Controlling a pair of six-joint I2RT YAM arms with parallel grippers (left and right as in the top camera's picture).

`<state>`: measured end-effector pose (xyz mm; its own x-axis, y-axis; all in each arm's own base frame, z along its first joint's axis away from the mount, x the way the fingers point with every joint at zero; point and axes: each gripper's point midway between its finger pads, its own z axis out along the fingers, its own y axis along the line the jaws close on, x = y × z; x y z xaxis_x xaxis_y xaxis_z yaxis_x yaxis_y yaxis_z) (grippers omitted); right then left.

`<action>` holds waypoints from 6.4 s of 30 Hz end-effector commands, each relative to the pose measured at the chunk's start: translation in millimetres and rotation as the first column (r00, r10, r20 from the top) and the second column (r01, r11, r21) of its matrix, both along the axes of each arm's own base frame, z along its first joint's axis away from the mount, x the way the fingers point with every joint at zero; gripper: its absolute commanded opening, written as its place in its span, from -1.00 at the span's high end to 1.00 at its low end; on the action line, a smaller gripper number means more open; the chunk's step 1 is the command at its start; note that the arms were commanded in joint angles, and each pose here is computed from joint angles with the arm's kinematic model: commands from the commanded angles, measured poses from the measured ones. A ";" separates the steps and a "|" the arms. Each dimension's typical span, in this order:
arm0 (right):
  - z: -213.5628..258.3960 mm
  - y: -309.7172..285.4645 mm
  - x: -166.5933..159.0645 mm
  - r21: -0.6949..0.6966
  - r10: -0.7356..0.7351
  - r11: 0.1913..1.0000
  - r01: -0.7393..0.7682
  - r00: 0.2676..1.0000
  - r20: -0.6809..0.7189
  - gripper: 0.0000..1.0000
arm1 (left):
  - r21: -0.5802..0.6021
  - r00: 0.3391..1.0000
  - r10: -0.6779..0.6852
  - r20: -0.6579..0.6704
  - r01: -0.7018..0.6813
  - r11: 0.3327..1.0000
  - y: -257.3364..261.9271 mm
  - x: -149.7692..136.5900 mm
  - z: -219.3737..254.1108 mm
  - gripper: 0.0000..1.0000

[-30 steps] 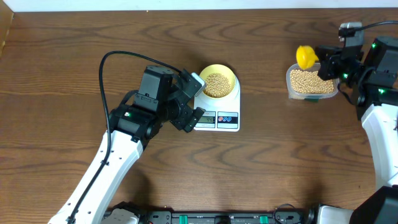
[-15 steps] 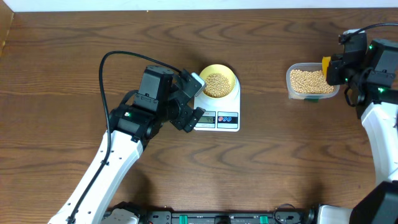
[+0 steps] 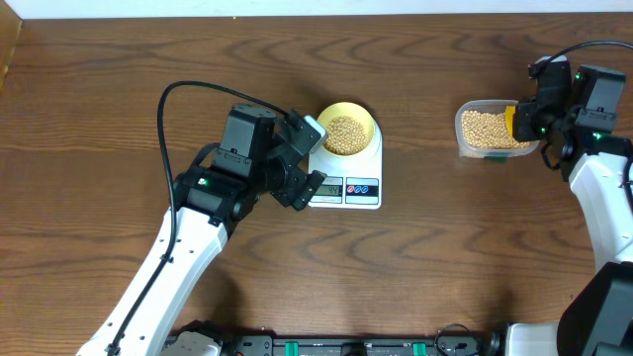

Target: Scoop item into bowl and weigh 50g on scale

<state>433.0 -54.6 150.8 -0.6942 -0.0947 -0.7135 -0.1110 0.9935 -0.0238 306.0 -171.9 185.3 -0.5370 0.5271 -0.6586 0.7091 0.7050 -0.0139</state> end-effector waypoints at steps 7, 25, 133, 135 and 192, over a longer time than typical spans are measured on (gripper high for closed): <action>-6.5 24.9 -5.7 0.092 0.093 0.992 -0.090 0.995 -0.027 0.98 | 0.005 1.000 -0.014 0.015 0.014 1.000 0.5 -2.3 2.0 -0.73; -4.8 53.9 -11.4 0.241 0.164 0.958 -0.152 0.986 -0.029 0.98 | 0.005 1.000 -0.014 0.015 0.014 1.000 0.5 -2.3 2.0 -0.73; 72.4 258.7 1.2 0.480 0.375 0.746 -0.461 0.887 0.268 0.98 | 0.005 1.000 -0.014 0.015 0.014 1.000 0.5 -2.3 2.0 -0.74; 72.0 264.4 -1.1 0.452 0.404 0.744 -0.492 0.870 0.282 0.98 | 0.005 1.000 -0.014 0.015 0.014 1.000 0.5 -2.3 2.0 -0.74; 67.6 289.9 -9.4 0.293 0.545 0.710 -0.640 0.763 0.347 0.98 | 0.005 1.000 -0.014 0.015 0.014 1.000 0.5 -2.3 2.0 -0.74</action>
<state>421.2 237.6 220.7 -0.3723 -0.1562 -0.9149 -0.7370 0.6488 0.1892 306.0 -171.8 185.3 -0.5372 0.5272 -0.6584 0.7091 0.7050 -0.0141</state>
